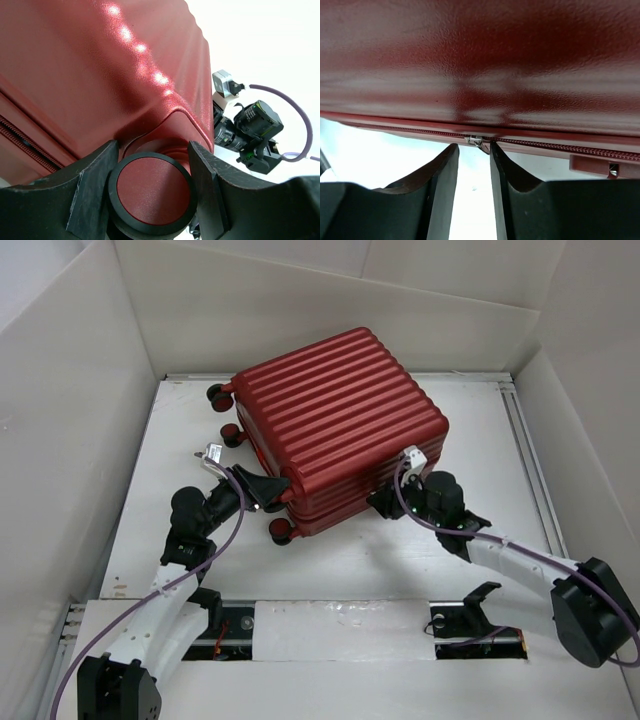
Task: Pack the luggage
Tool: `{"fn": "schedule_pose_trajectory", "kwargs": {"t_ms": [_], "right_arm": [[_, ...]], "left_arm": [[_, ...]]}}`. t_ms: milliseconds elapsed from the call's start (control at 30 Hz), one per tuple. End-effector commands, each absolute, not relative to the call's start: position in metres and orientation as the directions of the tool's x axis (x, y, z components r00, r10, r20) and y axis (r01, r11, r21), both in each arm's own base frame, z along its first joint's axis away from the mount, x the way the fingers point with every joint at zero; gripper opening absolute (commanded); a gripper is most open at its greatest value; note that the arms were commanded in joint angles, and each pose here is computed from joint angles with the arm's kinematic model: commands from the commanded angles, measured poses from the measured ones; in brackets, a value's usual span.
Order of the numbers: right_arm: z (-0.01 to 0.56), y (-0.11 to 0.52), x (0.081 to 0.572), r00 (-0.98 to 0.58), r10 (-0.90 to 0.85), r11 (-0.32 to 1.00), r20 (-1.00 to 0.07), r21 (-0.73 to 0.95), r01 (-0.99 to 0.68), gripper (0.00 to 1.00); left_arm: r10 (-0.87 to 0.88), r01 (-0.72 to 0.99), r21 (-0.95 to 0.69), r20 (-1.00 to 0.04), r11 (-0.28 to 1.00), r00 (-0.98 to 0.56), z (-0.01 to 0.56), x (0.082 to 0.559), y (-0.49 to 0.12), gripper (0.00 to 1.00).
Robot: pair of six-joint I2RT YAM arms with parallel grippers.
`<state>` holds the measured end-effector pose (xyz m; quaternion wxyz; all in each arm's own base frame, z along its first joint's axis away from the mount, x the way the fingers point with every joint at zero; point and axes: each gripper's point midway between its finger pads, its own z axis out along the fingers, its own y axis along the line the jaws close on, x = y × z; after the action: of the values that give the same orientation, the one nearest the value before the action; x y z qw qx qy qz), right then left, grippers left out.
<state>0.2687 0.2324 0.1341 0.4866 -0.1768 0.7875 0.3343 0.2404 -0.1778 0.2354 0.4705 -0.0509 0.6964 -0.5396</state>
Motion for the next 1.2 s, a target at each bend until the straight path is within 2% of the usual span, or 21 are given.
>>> {"fn": "schedule_pose_trajectory", "kwargs": {"t_ms": [0,67,133,200,233,267,367,467,500,600,633,667,733,767,867,1000,1033,1067,1133,1167], "right_arm": [[0.172,0.234,0.287,-0.334,0.119,0.740,-0.935,0.308,-0.598,0.37],[0.171,0.235,0.289,-0.331,0.130,0.761,-0.935,0.308,-0.571,0.36],[0.170,0.239,0.289,-0.336,0.138,0.759,-0.932,0.317,-0.568,0.28],[0.174,0.241,0.288,-0.316,0.159,0.765,-0.935,0.319,-0.559,0.16],[0.173,0.244,0.288,-0.320,0.170,0.768,-0.932,0.329,-0.550,0.05],[0.178,0.250,0.285,-0.317,0.195,0.756,-0.928,0.349,-0.555,0.00],[0.182,0.262,0.276,-0.334,0.235,0.741,-0.913,0.391,-0.546,0.00],[0.190,0.296,0.243,-0.372,0.247,0.676,-0.895,0.434,-0.595,0.00],[0.192,0.320,0.217,-0.415,0.237,0.623,-0.879,0.465,-0.629,0.00],[0.182,0.362,0.184,-0.486,0.212,0.586,-0.848,0.508,-0.631,0.00],[0.180,0.385,0.153,-0.510,0.169,0.540,-0.843,0.512,-0.668,0.00],[0.197,0.404,0.149,-0.505,0.198,0.534,-0.840,0.525,-0.663,0.00],[0.174,0.446,0.112,-0.557,0.119,0.502,-0.822,0.534,-0.680,0.00],[0.195,0.470,0.110,-0.555,0.170,0.488,-0.814,0.559,-0.671,0.00],[0.163,0.506,0.100,-0.540,0.137,0.572,-0.830,0.512,-0.641,0.00],[0.173,0.506,0.124,-0.511,0.271,0.646,-0.816,0.547,-0.532,0.00],[0.164,0.494,0.126,-0.512,0.269,0.665,-0.816,0.541,-0.514,0.21],[0.176,0.485,0.127,-0.514,0.308,0.654,-0.800,0.571,-0.497,0.38],[0.163,0.461,0.123,-0.524,0.296,0.670,-0.798,0.565,-0.482,0.60],[0.178,0.451,0.120,-0.532,0.325,0.643,-0.782,0.595,-0.483,0.75]], "left_arm": [[-0.594,0.629,-0.704,-0.672,0.329,-0.442,0.297,0.226,-0.183,0.00],[-0.594,0.629,-0.704,-0.672,0.329,-0.442,0.297,0.226,-0.183,0.00],[-0.597,0.625,-0.710,-0.666,0.323,-0.447,0.297,0.225,-0.183,0.00],[-0.597,0.625,-0.710,-0.666,0.323,-0.447,0.297,0.225,-0.183,0.00],[-0.593,0.635,-0.704,-0.670,0.318,-0.446,0.299,0.222,-0.183,0.00],[-0.593,0.635,-0.704,-0.670,0.318,-0.446,0.299,0.222,-0.183,0.00],[-0.593,0.635,-0.704,-0.670,0.318,-0.446,0.299,0.222,-0.183,0.00],[-0.592,0.628,-0.709,-0.667,0.320,-0.452,0.297,0.224,-0.184,0.00],[-0.592,0.628,-0.709,-0.667,0.320,-0.452,0.297,0.224,-0.184,0.00],[-0.592,0.628,-0.709,-0.667,0.320,-0.452,0.297,0.224,-0.184,0.00],[-0.589,0.627,-0.714,-0.663,0.311,-0.463,0.297,0.222,-0.185,0.00],[-0.589,0.627,-0.714,-0.662,0.310,-0.463,0.297,0.222,-0.185,0.00],[-0.590,0.634,-0.709,-0.665,0.309,-0.457,0.299,0.221,-0.184,0.00],[-0.594,0.628,-0.717,-0.657,0.302,-0.465,0.299,0.220,-0.184,0.00],[-0.594,0.645,-0.708,-0.661,0.288,-0.459,0.305,0.214,-0.184,0.00],[-0.597,0.655,-0.706,-0.655,0.268,-0.462,0.309,0.206,-0.184,0.00],[-0.599,0.664,-0.699,-0.659,0.266,-0.455,0.311,0.203,-0.184,0.00],[-0.601,0.660,-0.705,-0.653,0.261,-0.461,0.312,0.203,-0.184,0.00],[-0.601,0.660,-0.705,-0.653,0.260,-0.461,0.312,0.203,-0.184,0.00],[-0.597,0.655,-0.706,-0.655,0.268,-0.462,0.309,0.206,-0.184,0.00]]}}
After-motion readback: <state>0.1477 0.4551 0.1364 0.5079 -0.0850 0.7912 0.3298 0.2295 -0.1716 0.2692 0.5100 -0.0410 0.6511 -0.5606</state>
